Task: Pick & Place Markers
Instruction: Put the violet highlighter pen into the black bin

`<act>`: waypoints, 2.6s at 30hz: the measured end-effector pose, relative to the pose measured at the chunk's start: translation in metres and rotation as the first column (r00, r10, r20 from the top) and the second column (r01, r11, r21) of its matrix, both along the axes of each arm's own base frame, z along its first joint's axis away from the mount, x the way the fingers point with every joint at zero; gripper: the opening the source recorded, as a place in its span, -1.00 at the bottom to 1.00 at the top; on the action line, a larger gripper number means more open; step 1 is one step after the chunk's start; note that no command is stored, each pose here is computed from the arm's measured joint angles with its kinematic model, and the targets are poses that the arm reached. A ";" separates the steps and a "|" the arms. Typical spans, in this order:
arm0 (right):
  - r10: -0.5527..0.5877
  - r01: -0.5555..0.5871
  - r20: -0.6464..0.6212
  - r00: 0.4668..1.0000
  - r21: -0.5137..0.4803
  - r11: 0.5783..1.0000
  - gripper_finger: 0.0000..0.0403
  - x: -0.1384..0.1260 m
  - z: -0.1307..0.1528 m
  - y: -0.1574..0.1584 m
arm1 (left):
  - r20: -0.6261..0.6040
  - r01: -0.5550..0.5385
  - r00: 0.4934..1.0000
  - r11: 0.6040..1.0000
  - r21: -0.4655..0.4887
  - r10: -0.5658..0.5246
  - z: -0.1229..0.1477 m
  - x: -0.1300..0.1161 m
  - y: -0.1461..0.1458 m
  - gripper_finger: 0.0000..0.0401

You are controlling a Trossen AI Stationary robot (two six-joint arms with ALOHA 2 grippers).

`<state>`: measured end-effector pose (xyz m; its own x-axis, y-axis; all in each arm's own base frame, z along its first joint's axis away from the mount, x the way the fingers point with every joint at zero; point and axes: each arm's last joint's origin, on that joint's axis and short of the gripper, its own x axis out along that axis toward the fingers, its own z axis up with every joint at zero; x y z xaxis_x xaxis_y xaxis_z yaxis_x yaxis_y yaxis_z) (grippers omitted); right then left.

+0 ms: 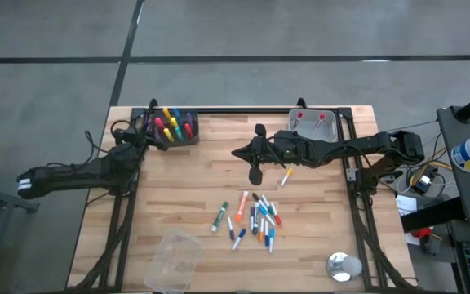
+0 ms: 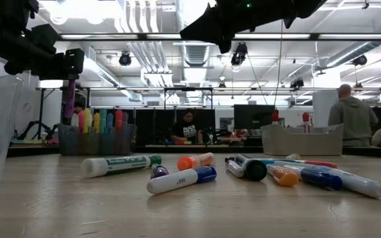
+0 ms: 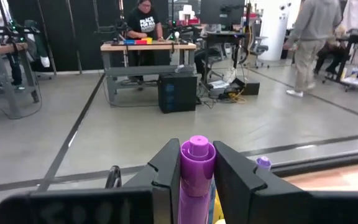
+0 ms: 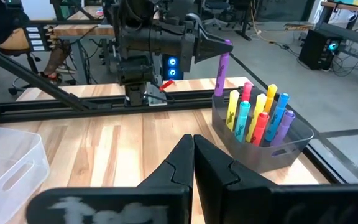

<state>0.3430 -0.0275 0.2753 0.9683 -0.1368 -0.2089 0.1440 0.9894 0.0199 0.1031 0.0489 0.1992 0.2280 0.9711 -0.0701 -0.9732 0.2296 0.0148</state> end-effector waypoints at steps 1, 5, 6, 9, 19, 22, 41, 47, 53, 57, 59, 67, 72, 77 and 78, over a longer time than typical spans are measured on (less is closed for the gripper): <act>0.000 0.000 0.000 1.000 0.000 1.000 -0.96 0.000 0.000 0.000 | 0.012 -0.002 1.000 1.000 0.003 0.002 0.000 0.000 0.001 -0.62; 0.000 0.000 0.000 1.000 0.000 1.000 -0.96 0.000 0.000 0.000 | 0.012 -0.017 1.000 1.000 0.015 0.016 -0.003 0.002 0.003 -0.62; 0.000 0.000 -0.001 1.000 0.000 1.000 -0.96 0.000 0.000 0.000 | 0.000 -0.023 1.000 1.000 0.014 0.023 -0.005 0.001 0.004 -0.62; 0.000 0.000 -0.004 1.000 0.000 1.000 -0.96 0.000 0.000 0.000 | -0.012 -0.046 0.999 0.999 0.005 0.046 -0.012 0.001 0.006 -0.62; 0.000 0.000 -0.009 1.000 0.001 1.000 -0.96 0.000 -0.001 0.000 | 0.012 -0.039 0.999 0.999 0.004 0.039 -0.028 -0.001 0.011 -0.62; 0.000 0.000 -0.009 1.000 0.001 1.000 -0.96 0.000 -0.001 0.000 | 0.008 -0.046 0.999 0.999 0.003 0.046 -0.030 -0.002 0.012 -0.62; 0.000 0.000 -0.010 1.000 0.000 1.000 -0.96 0.000 -0.002 0.000 | -0.007 -0.051 0.999 0.999 -0.010 0.051 -0.034 0.001 0.020 -0.62; 0.000 0.000 -0.012 1.000 0.000 1.000 -0.96 -0.001 -0.002 0.000 | 0.022 -0.064 0.998 0.998 -0.027 0.065 -0.040 -0.001 0.021 -0.62; 0.000 0.000 -0.017 1.000 0.001 1.000 -0.96 -0.001 -0.004 0.000 | 0.035 -0.068 0.997 0.998 -0.015 0.068 -0.040 -0.002 0.022 -0.62; 0.000 0.000 -0.017 1.000 0.001 1.000 -0.96 -0.001 -0.004 0.000 | 0.045 -0.072 0.996 0.997 -0.021 0.073 -0.042 -0.003 0.022 -0.62; 0.000 0.000 -0.017 1.000 0.001 1.000 -0.96 -0.001 -0.004 0.000 | 0.058 -0.079 0.995 0.997 -0.024 0.080 -0.045 -0.004 0.023 -0.62; 0.000 0.000 -0.017 1.000 0.001 1.000 -0.96 -0.001 -0.004 0.000 | 0.111 -0.086 0.990 0.996 -0.009 0.086 -0.041 -0.004 0.024 -0.62; -0.003 0.003 -0.016 1.000 0.000 1.000 -0.96 -0.001 -0.004 0.000 | 0.142 -0.087 0.986 0.996 -0.023 0.089 -0.042 -0.005 0.026 -0.62; -0.007 0.007 -0.016 1.000 -0.001 1.000 -0.96 -0.001 -0.004 0.000 | 0.171 -0.086 0.981 0.995 -0.042 0.092 -0.043 -0.006 0.031 -0.62; -0.011 0.011 -0.017 1.000 -0.002 1.000 -0.96 -0.001 -0.004 0.000 | 0.167 -0.082 0.982 0.996 -0.044 0.088 -0.044 -0.006 0.031 -0.62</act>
<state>0.3418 -0.0276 0.2712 0.9632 -0.1477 -0.2247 0.1551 0.9878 0.0158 0.0970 0.0801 0.1554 0.1566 0.9849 -0.0741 -0.9770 0.1434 -0.1581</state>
